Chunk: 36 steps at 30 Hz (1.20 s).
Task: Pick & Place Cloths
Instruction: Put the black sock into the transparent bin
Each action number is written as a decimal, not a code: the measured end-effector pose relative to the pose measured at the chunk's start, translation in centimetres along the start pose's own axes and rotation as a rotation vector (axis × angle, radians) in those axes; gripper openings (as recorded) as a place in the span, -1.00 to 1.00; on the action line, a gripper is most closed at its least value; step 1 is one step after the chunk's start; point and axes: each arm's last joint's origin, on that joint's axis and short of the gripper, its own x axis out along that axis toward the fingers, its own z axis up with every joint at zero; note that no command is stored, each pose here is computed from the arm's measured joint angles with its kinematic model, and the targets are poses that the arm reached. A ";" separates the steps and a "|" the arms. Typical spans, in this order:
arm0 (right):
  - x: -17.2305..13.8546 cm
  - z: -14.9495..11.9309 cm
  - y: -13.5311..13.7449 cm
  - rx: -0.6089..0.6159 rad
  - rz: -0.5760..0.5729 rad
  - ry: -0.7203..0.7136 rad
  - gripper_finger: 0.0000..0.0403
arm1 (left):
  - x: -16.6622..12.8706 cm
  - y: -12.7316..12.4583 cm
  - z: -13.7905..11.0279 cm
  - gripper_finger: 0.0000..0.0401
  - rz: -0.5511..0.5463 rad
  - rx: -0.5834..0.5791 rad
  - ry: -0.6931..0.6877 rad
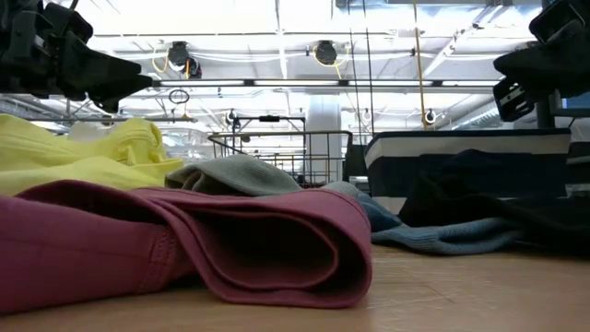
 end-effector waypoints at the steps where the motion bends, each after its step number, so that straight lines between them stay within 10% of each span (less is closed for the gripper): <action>1: 0.0 0.0 0.0 -0.005 0.001 -0.002 -0.98 | 0.0 0.0 0.0 -0.07 0.000 -0.022 -0.002; 14: 1.5 1.1 0.8 -0.197 0.062 -0.111 -0.98 | 0.0 -0.4 0.6 -0.07 -0.153 -0.350 -0.039; 29: 8.6 3.5 3.4 -0.402 0.070 0.189 -0.96 | -0.3 -0.9 1.7 -0.07 -0.335 -0.358 -0.111; 36: 13.3 2.6 4.5 -0.466 0.048 0.512 -0.64 | -0.2 -0.9 1.0 -0.07 -0.342 -0.350 -0.046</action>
